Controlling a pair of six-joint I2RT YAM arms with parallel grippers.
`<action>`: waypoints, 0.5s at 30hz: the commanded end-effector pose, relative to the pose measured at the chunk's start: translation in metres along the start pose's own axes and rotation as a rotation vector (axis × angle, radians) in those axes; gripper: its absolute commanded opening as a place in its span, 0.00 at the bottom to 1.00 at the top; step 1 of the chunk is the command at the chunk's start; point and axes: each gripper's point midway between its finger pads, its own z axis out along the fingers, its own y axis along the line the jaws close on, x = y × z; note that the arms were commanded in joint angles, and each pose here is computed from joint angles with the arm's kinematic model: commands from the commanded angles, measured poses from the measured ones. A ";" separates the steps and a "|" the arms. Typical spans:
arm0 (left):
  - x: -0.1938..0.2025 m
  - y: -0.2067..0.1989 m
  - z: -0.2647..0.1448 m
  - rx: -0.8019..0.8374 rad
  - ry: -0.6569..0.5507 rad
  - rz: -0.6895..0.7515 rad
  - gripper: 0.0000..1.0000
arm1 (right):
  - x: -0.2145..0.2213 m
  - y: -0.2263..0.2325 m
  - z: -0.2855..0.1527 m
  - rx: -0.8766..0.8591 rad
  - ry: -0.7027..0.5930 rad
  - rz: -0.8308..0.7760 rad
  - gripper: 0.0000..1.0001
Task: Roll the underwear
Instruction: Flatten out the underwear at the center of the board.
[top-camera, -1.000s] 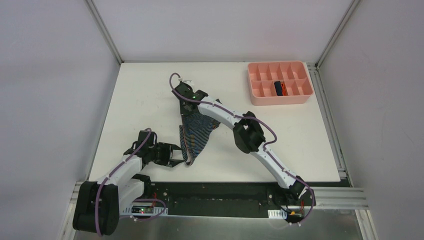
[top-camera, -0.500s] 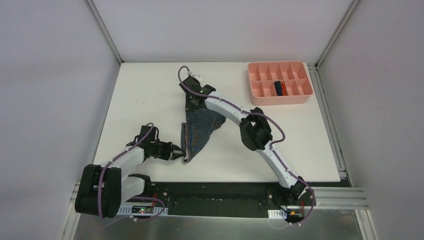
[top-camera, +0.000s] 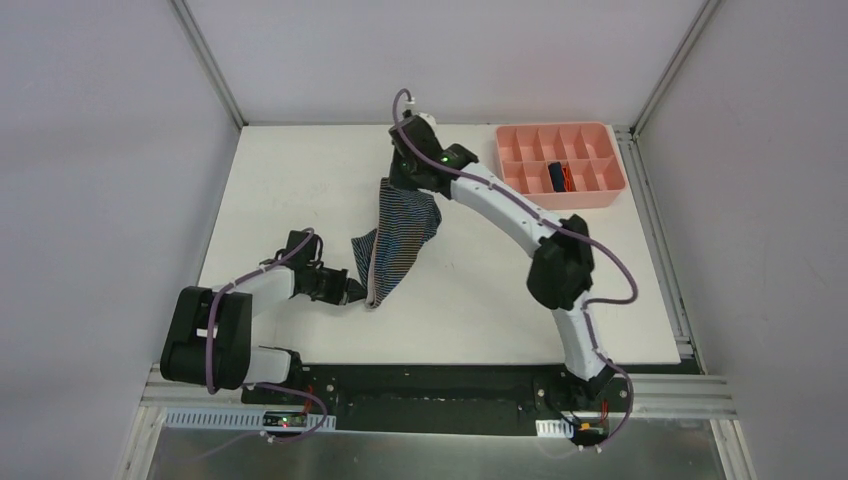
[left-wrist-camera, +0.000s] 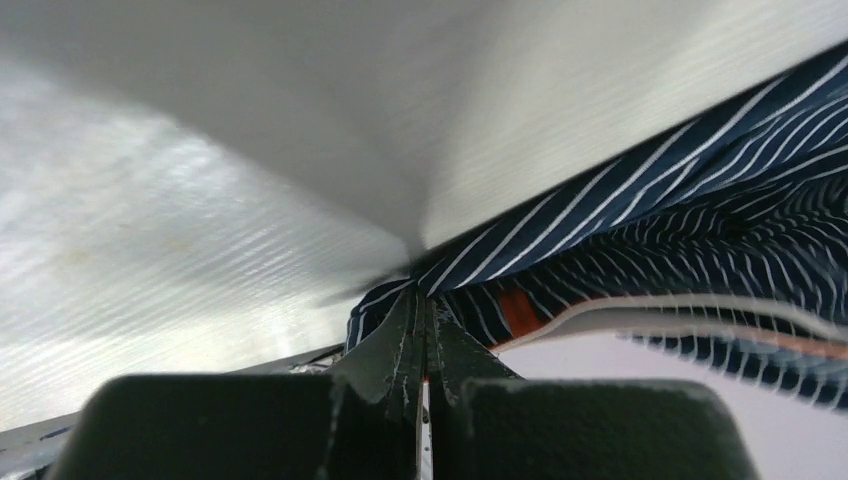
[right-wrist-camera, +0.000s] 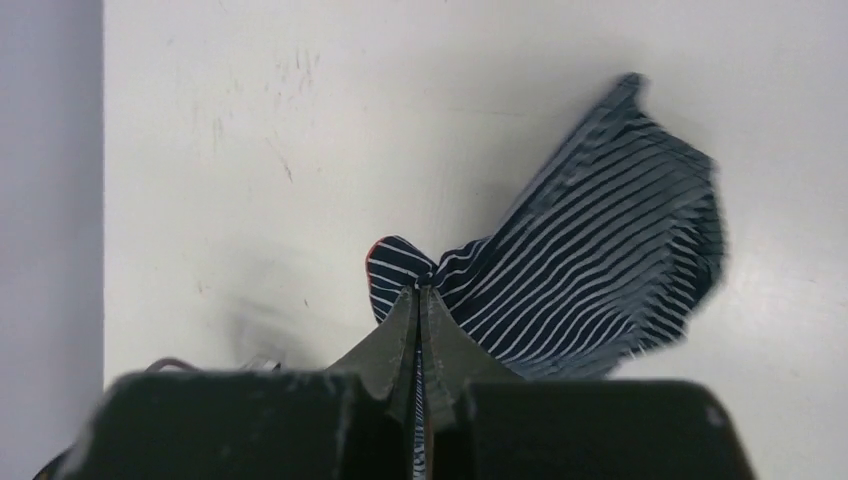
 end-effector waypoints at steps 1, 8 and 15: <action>0.004 -0.011 -0.004 -0.019 0.018 0.021 0.00 | -0.056 -0.008 -0.094 -0.062 -0.170 0.001 0.00; 0.008 -0.020 -0.002 -0.026 0.062 0.066 0.00 | 0.049 -0.128 -0.153 0.086 -0.142 0.008 0.00; 0.019 -0.036 -0.010 -0.009 0.121 0.164 0.21 | 0.173 -0.216 -0.171 0.215 0.035 0.194 0.52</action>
